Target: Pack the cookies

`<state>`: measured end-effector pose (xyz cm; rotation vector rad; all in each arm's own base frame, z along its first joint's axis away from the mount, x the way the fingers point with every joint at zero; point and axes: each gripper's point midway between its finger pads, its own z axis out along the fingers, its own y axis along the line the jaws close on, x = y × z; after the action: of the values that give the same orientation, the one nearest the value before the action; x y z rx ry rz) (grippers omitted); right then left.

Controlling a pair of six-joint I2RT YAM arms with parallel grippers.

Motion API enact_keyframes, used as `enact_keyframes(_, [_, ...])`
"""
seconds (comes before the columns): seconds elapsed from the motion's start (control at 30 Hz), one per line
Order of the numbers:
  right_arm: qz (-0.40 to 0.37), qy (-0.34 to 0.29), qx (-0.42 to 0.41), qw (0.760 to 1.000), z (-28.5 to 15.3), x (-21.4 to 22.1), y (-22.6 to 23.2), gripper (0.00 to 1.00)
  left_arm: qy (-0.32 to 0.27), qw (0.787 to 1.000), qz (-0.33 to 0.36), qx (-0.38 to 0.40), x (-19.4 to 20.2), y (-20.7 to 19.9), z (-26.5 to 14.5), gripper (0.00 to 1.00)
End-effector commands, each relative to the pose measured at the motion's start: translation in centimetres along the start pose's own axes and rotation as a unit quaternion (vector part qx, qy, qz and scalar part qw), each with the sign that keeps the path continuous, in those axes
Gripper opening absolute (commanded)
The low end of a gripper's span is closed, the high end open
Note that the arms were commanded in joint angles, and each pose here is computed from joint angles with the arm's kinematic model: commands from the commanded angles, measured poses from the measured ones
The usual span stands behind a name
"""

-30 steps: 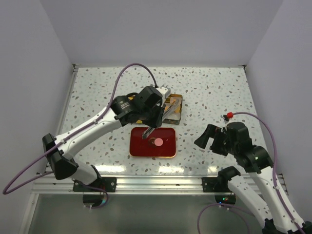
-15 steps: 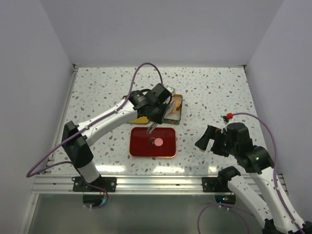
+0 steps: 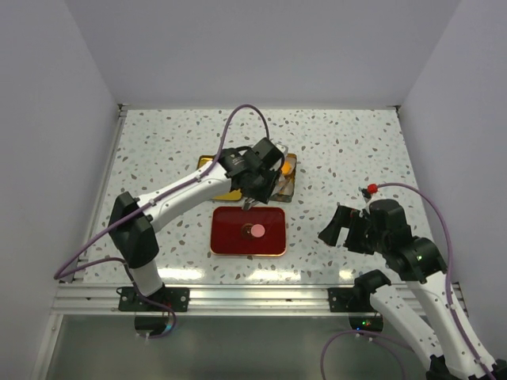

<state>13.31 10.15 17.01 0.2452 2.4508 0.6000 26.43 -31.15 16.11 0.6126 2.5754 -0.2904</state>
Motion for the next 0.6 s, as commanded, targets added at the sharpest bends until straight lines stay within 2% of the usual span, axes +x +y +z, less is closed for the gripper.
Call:
enact_keyframes(0.0, [-0.014, -0.015, 0.001, 1.0, -0.7, -0.9, 0.2, 0.99, -0.043, 0.999, -0.003, 0.006, -2.4, -0.4, -0.7, 0.45])
enact_keyframes(0.2, [-0.005, -0.002, -0.016, 1.0, -0.1, -0.2, 0.6, 0.99, -0.071, 0.997, -0.016, -0.017, -3.3, 1.0, -3.9, 0.46])
enact_keyframes(0.3, [-0.006, -0.002, -0.017, 1.0, -0.4, 0.0, 0.6, 0.99, -0.09, 0.995, -0.037, -0.029, -3.7, 3.2, -6.3, 0.47])
enact_keyframes(0.4, [-0.001, -0.008, -0.019, 1.0, -0.8, 0.1, 0.5, 0.99, -0.107, 0.99, -0.068, -0.054, -3.3, 7.0, -8.3, 0.49])
enact_keyframes(0.57, [0.014, -0.004, -0.027, 1.0, -0.7, 1.0, 0.3, 0.99, -0.105, 0.978, -0.124, -0.134, -0.5, 15.0, -9.5, 0.54])
